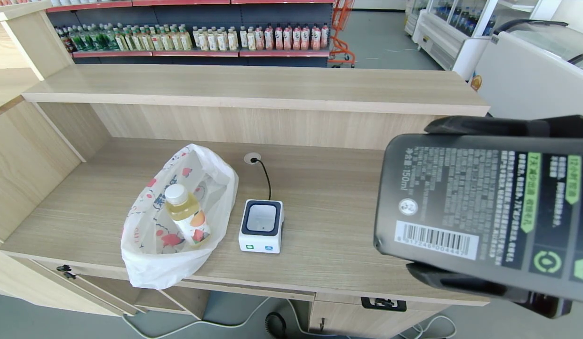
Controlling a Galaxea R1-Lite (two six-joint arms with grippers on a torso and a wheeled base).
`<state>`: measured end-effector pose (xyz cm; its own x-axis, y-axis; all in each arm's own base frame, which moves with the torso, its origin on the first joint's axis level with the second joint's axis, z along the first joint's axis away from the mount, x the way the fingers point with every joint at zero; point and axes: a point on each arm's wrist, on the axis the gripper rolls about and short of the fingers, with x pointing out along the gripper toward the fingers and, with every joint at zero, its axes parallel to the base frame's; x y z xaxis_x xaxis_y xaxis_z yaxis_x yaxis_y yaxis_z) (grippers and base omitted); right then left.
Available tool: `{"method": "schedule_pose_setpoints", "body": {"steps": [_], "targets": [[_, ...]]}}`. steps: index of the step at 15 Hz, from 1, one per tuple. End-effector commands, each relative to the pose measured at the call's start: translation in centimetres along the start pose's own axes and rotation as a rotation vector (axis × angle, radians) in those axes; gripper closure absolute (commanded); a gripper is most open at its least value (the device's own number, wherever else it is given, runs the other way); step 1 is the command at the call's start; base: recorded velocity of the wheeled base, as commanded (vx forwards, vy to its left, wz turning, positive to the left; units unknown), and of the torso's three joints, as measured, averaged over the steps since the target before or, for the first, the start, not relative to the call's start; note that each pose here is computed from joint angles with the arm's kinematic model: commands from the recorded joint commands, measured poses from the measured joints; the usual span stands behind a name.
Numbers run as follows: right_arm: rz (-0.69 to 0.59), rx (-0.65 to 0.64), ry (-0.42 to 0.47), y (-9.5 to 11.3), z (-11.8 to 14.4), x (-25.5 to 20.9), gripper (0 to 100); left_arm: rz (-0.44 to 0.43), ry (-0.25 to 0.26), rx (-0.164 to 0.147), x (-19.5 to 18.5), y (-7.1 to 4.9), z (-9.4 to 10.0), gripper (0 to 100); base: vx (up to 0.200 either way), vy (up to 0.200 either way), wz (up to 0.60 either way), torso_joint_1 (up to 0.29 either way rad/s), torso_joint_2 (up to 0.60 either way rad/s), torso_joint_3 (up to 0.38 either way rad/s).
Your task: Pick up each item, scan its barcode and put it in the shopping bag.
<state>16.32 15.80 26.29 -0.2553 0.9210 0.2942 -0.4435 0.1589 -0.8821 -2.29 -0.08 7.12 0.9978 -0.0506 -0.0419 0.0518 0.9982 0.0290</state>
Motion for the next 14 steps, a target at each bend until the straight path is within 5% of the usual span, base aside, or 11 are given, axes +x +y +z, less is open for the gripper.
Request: {"method": "schedule_pose_setpoints", "body": {"steps": [1,2,4,6,9,14], "targets": [[-0.004,-0.007,-0.003,-0.2,0.3,-0.1,100,0.000,0.000,0.000,0.0,0.0,0.0,0,0.000,0.000,0.00,0.000,0.00,0.000],[-0.028,-0.011,0.016,-0.4,0.5,-0.2,100,0.000,0.000,0.000,0.0,0.0,0.0,0,0.000,0.000,0.00,0.000,0.00,0.000],[-0.199,0.031,0.228,-1.2,0.1,-1.9,100,0.000,0.000,0.000,0.0,0.0,0.0,0,0.000,0.000,0.00,0.000,0.00,0.000],[-0.511,0.139,0.695,-2.2,-0.4,-5.7,100,0.000,0.000,0.000,0.0,0.0,0.0,0,0.000,0.000,0.00,0.000,0.00,0.000],[-0.720,0.362,1.094,-1.2,0.3,-11.0,100,0.000,0.000,0.000,0.0,0.0,0.0,0,0.000,0.000,0.00,0.000,0.00,0.000],[-0.937,0.578,1.299,0.6,0.8,-16.0,100,0.000,0.000,0.000,0.0,0.0,0.0,0,0.000,0.000,0.00,0.000,0.00,0.000]]}}
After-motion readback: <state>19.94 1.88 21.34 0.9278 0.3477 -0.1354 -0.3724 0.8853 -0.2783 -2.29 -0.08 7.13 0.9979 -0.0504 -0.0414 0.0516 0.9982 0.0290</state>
